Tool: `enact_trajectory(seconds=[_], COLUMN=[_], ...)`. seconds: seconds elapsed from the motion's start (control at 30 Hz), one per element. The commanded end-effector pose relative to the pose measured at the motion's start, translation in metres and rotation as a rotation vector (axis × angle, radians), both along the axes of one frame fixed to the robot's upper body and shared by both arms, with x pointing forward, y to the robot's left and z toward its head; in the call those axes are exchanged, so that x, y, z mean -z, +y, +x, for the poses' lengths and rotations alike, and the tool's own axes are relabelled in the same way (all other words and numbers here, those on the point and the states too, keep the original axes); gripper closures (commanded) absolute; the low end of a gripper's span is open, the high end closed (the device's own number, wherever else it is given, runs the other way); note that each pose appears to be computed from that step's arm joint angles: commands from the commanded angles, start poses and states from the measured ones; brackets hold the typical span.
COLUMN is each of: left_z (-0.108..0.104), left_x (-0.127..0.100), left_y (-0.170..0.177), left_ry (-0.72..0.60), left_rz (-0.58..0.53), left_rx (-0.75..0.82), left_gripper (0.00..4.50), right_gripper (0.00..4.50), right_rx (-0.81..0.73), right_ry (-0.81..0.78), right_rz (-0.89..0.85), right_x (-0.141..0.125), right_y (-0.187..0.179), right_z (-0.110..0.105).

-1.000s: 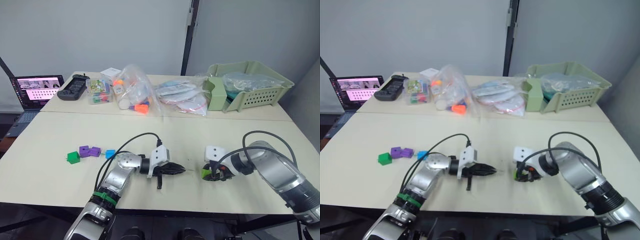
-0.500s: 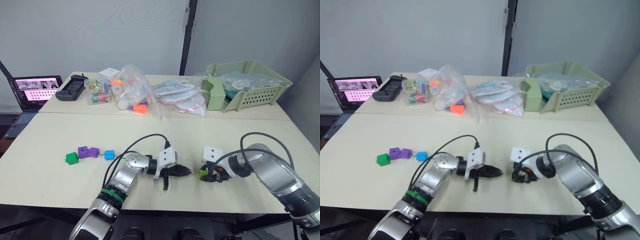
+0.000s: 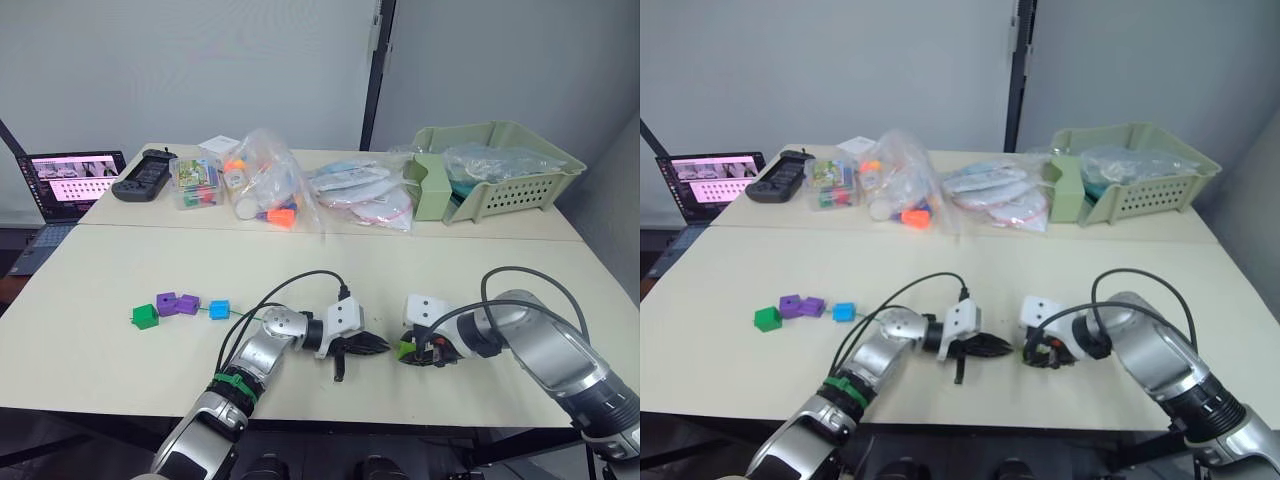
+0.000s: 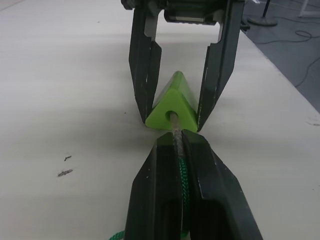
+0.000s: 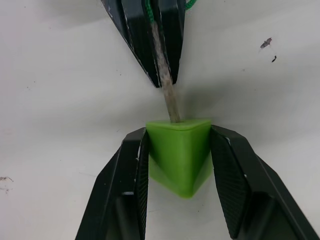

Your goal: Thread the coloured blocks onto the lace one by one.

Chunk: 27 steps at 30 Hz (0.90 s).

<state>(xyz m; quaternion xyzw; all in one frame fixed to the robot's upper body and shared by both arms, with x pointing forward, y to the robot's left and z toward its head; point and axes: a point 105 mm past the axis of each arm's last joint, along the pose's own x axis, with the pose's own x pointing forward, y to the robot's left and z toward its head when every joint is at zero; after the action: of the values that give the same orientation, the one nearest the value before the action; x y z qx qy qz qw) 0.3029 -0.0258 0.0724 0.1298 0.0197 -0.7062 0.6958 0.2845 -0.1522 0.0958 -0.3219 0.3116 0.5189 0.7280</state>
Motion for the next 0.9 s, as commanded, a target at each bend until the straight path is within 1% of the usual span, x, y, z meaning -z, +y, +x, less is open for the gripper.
enact_trajectory(seconds=[0.03, 0.17, 0.3, 0.43, 0.5, 0.53, 0.73, 0.8, 0.9], left_z=[0.000, -0.002, 0.003, 0.003, 0.003, 0.003, 0.004, 0.007, 0.009], left_x=[-0.006, 0.000, -0.009, -0.010, -0.010, -0.010, -0.014, -0.011, -0.007], left_y=[-0.013, -0.030, -0.044, -0.045, -0.043, -0.042, -0.033, -0.022, -0.011], left_ry=[-0.037, -0.057, -0.066, -0.077, -0.069, -0.065, -0.079, -0.114, -0.122], left_rz=[-0.014, 0.008, -0.011, 0.002, 0.001, 0.001, 0.008, 0.046, 0.076], left_rx=[0.028, 0.055, 0.064, 0.092, 0.097, 0.099, 0.103, 0.099, 0.083], left_gripper=[4.50, 4.50, 4.50, 4.50, 3.81, 3.56, 1.59, 1.58, 1.58], right_gripper=[3.20, 3.20, 3.20, 3.20, 3.20, 3.20, 3.20, 3.20, 3.20], right_rx=[-0.021, -0.021, -0.022, -0.020, -0.018, -0.017, -0.018, -0.020, -0.022], right_ry=[0.039, 0.036, 0.037, 0.035, 0.035, 0.034, 0.038, 0.040, 0.042], right_rz=[0.019, 0.018, 0.016, 0.018, 0.019, 0.019, 0.023, 0.024, 0.027], right_x=[0.005, 0.005, 0.005, 0.005, 0.005, 0.005, 0.006, 0.007, 0.008], right_y=[0.005, 0.005, 0.005, 0.006, 0.006, 0.006, 0.007, 0.008, 0.009], right_z=[-0.008, -0.008, -0.008, -0.008, -0.008, -0.008, -0.008, -0.008, -0.008])
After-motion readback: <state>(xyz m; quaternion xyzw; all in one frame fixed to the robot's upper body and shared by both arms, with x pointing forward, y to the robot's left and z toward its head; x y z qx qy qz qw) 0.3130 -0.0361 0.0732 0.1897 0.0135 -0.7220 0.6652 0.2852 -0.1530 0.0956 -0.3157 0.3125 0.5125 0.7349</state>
